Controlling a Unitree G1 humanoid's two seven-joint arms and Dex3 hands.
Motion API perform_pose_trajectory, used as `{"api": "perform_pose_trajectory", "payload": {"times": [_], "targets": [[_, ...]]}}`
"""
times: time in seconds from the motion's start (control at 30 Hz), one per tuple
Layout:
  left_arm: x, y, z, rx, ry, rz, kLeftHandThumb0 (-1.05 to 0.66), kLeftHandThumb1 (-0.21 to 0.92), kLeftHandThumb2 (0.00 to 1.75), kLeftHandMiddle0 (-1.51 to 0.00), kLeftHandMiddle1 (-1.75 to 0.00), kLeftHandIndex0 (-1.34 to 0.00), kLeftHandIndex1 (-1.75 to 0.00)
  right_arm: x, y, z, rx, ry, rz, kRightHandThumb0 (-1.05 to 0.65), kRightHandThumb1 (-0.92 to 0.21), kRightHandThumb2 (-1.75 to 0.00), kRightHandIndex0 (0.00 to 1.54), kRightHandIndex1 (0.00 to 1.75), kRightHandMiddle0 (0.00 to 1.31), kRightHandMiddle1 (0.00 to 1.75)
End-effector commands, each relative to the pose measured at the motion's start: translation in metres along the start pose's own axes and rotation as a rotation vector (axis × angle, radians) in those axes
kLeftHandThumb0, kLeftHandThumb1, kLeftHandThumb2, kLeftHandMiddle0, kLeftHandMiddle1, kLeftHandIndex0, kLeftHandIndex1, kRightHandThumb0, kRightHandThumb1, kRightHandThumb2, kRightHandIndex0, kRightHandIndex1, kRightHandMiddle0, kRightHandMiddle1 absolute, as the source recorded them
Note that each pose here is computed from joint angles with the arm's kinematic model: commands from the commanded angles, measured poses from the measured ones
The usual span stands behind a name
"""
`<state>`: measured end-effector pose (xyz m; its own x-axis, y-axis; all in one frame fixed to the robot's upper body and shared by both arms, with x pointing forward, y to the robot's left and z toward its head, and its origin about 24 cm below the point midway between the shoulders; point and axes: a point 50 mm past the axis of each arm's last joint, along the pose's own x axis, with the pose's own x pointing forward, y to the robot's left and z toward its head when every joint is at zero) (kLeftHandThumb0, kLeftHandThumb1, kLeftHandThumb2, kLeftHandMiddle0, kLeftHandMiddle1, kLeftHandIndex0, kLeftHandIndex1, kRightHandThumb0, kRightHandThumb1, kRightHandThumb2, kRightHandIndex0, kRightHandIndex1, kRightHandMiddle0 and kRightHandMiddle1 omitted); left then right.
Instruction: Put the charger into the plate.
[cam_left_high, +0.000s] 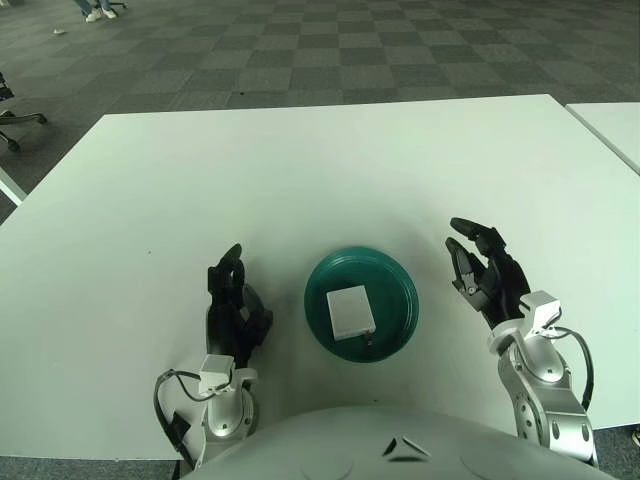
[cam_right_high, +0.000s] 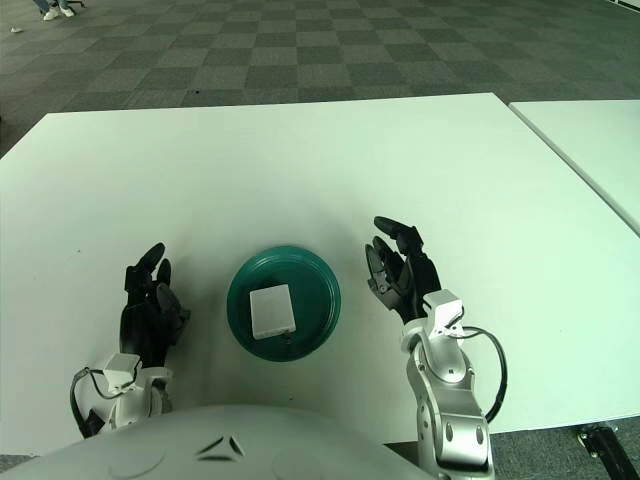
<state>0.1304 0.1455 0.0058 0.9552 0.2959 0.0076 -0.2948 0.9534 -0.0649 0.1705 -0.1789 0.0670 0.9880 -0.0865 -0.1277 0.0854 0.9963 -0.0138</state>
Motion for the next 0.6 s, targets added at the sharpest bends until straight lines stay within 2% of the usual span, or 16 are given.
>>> {"api": "perform_pose_trajectory", "payload": {"times": [0.0,0.03,0.1,0.13,0.2,0.23,0.3,0.57], "targets": [[-0.011,-0.004,-0.016,0.010,0.106,-0.019,-0.90,0.92,0.98,-0.22,0.00,0.00,-0.72,-0.003,0.003,0.004,0.000,-0.024,-0.003,-0.56,-0.88,-0.53,0.29,0.00,0.00,0.84],[-0.012,-0.004,-0.017,0.009,0.112,-0.017,-0.91,0.92,0.99,-0.21,0.00,0.00,-0.71,-0.004,0.004,0.004,0.000,-0.024,-0.003,-0.56,-0.88,-0.53,0.29,0.00,0.00,0.84],[-0.014,-0.006,-0.022,0.003,0.130,-0.008,-0.91,0.92,1.00,-0.20,0.00,0.00,-0.69,-0.002,0.005,-0.008,-0.011,0.000,0.014,-0.56,-0.88,-0.53,0.29,0.00,0.00,0.83],[-0.014,-0.007,-0.024,0.000,0.138,-0.005,-0.91,0.92,1.00,-0.20,0.00,0.00,-0.69,0.009,0.007,-0.041,-0.044,0.070,0.061,-0.57,-0.89,-0.53,0.29,0.00,0.00,0.82],[-0.015,-0.006,-0.027,-0.003,0.145,-0.001,-0.91,0.92,1.01,-0.20,0.00,0.00,-0.69,0.019,0.008,-0.095,-0.096,0.181,0.132,-0.60,-0.90,-0.58,0.27,0.00,0.00,0.73],[-0.016,-0.005,-0.028,-0.005,0.146,0.000,-0.91,0.92,1.01,-0.20,0.00,0.00,-0.70,0.020,0.008,-0.113,-0.111,0.217,0.153,-0.62,-0.91,-0.62,0.27,0.00,0.00,0.68],[-0.016,-0.003,-0.029,-0.005,0.149,0.002,-0.90,0.92,1.01,-0.20,0.00,0.00,-0.70,0.023,0.005,-0.125,-0.109,0.222,0.163,-0.65,-0.92,-0.65,0.26,0.00,0.00,0.65],[-0.014,0.003,-0.028,0.002,0.123,-0.009,-0.88,0.92,1.00,-0.21,-0.01,0.00,-0.71,0.017,0.016,-0.123,-0.161,0.102,0.174,-0.75,-0.92,-0.72,0.24,0.00,0.00,0.58]]}}
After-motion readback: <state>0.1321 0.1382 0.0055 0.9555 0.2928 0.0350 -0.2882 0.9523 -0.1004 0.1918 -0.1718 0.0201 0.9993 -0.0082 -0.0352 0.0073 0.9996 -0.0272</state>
